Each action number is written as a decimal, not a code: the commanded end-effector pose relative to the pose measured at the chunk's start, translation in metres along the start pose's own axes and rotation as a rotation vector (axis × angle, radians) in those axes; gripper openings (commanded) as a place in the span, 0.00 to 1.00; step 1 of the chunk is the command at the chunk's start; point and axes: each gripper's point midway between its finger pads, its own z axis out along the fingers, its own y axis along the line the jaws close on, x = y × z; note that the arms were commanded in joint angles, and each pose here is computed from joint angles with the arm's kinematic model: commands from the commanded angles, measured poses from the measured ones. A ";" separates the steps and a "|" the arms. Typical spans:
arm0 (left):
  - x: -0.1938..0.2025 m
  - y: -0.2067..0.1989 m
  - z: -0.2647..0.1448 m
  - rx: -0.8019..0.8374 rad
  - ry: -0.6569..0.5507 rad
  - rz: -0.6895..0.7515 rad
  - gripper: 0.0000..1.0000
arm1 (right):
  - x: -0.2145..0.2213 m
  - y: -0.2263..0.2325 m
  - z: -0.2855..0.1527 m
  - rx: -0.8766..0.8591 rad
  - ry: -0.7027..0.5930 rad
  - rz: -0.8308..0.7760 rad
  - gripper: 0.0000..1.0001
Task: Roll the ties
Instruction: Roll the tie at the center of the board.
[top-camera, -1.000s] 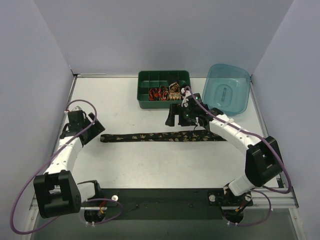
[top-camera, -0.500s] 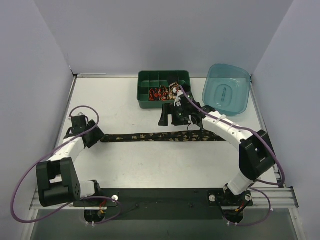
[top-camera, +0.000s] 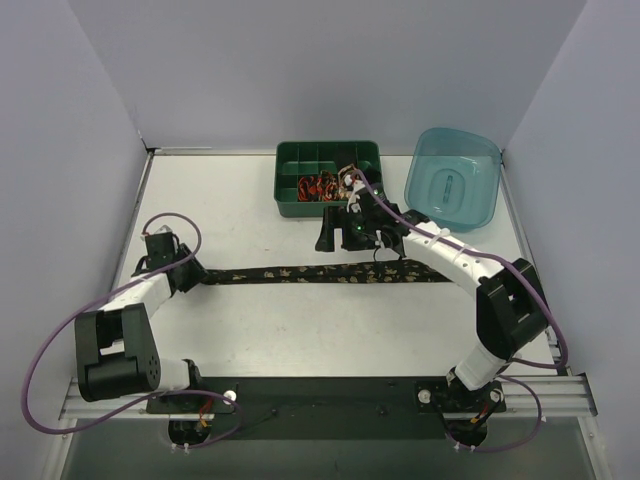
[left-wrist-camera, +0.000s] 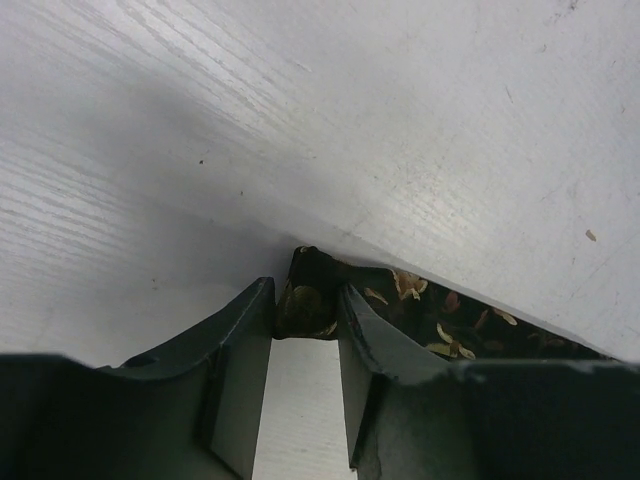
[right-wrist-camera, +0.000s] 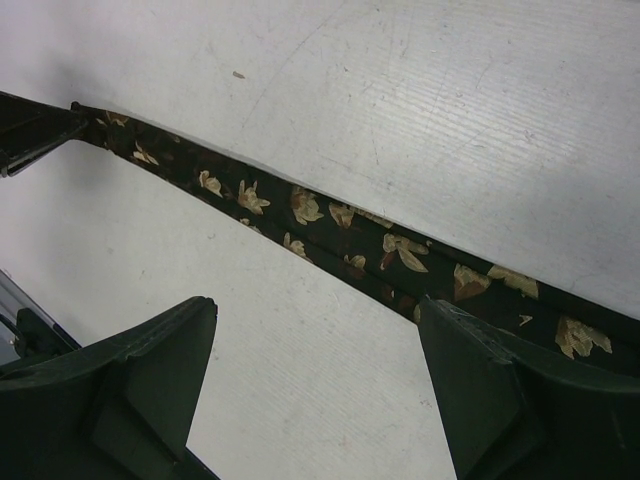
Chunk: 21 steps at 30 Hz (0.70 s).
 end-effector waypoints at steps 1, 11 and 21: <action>-0.012 -0.009 0.000 0.053 -0.052 0.026 0.39 | -0.014 0.014 -0.001 -0.040 -0.023 -0.004 0.85; -0.018 -0.025 -0.005 0.117 -0.078 0.082 0.10 | 0.002 0.036 0.019 -0.073 0.058 -0.079 0.84; -0.019 -0.048 -0.019 0.091 -0.120 0.215 0.02 | 0.011 0.084 0.057 -0.225 0.151 -0.117 0.06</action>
